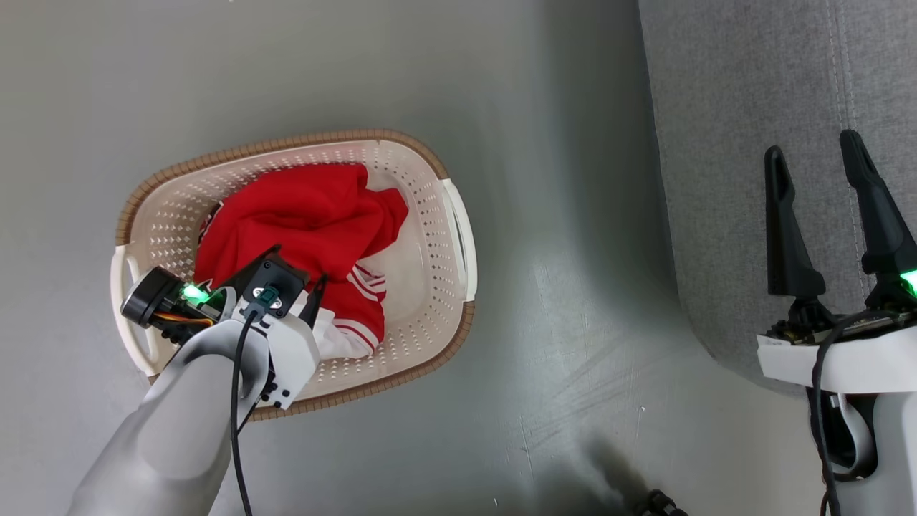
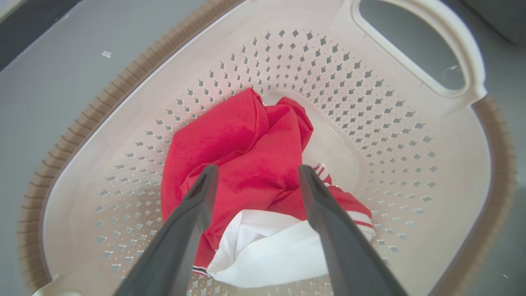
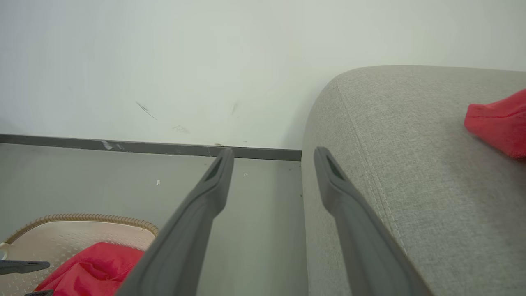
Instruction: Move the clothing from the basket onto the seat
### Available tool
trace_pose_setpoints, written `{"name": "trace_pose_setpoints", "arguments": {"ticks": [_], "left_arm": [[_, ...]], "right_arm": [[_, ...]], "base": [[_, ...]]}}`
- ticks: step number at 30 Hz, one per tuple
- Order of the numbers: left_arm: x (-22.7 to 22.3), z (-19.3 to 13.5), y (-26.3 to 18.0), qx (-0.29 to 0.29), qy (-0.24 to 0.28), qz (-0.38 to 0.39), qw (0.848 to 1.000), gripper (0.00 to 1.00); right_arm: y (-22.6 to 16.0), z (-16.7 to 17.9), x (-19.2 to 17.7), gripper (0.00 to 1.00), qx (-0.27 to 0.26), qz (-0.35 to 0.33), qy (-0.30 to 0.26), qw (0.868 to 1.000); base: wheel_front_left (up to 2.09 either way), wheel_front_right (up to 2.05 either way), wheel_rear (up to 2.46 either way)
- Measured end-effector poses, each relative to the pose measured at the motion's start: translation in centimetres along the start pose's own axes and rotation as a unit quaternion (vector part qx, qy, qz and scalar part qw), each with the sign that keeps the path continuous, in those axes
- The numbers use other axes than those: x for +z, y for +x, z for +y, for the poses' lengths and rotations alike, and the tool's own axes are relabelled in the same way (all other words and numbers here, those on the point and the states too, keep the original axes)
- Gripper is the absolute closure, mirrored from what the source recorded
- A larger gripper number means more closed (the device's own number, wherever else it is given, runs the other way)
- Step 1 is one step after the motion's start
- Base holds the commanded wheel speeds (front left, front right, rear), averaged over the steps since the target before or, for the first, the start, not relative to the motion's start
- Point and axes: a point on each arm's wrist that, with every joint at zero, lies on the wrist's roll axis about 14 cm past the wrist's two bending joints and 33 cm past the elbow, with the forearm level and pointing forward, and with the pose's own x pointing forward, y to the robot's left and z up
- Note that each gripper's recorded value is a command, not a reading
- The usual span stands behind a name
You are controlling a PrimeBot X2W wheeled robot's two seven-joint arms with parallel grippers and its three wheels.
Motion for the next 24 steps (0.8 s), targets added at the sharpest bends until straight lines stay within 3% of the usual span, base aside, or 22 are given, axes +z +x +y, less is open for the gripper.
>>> {"name": "trace_pose_setpoints", "arguments": {"ticks": [24], "left_arm": [[-4.8, 1.3, 5.8, -0.019, 0.027, 0.060, 0.998, 0.00]], "right_arm": [[2.5, 0.2, -4.2, 0.00, 0.004, 0.027, -0.008, 1.000]], "base": [[0.00, 0.00, 0.00]]}}
